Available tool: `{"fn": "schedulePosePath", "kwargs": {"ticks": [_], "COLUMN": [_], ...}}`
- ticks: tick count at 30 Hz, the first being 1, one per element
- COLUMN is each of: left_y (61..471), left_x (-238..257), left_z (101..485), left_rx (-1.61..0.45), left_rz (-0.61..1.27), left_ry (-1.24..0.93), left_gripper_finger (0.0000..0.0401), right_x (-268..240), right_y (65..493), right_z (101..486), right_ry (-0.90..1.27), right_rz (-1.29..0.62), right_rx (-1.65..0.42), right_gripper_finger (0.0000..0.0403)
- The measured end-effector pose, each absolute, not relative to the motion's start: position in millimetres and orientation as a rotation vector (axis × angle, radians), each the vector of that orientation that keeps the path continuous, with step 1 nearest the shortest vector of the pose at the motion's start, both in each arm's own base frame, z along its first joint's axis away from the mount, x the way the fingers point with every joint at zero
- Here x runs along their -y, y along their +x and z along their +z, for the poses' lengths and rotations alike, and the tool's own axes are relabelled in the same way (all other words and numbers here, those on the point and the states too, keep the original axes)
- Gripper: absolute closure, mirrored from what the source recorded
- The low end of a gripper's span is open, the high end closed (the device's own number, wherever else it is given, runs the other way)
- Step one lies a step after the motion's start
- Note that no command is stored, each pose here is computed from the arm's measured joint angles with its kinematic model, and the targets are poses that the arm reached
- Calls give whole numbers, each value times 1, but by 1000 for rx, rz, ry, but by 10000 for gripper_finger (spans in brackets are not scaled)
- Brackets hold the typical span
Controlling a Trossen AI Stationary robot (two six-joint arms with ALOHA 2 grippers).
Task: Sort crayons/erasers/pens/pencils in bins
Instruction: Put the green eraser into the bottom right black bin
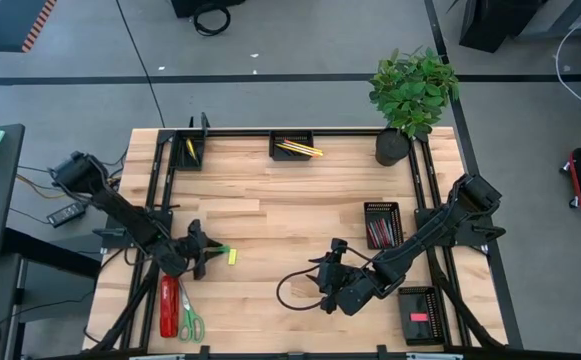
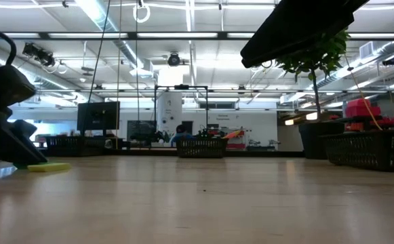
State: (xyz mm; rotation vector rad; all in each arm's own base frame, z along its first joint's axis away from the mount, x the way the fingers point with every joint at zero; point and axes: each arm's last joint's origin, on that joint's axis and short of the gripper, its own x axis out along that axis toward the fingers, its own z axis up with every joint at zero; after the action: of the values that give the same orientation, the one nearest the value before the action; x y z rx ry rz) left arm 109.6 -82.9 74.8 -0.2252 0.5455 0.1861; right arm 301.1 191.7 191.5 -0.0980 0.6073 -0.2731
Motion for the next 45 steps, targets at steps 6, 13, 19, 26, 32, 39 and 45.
{"fn": "schedulePosePath", "kwargs": {"ticks": [6,13,19,26,32,39,45], "left_y": [117,131,137,144,155,170,192], "left_x": [89,100,98,97,106,110,120], "left_z": [68,63,63,65,71,79,96], "left_rx": [-535,-553,-567,-580,-580,-566,-508], "left_rz": [218,248,259,245,200,184,177], "left_ry": [-217,-107,-91,-22,135,215,300], "left_gripper_finger": [284,285,287,303,321,315,322], "right_x": [-192,-192,-192,-192,-192,-192,-192], "right_y": [301,301,301,301,301,301,301], "right_z": [191,191,191,191,191,191,191], "right_ry": [-98,-99,-99,-99,-99,-103,-128], "right_rz": [-273,-273,-273,-273,-273,-272,-264], "right_rx": [-607,-608,-608,-608,-608,-609,-613], "right_gripper_finger": [218,218,218,218,218,218,218]}}
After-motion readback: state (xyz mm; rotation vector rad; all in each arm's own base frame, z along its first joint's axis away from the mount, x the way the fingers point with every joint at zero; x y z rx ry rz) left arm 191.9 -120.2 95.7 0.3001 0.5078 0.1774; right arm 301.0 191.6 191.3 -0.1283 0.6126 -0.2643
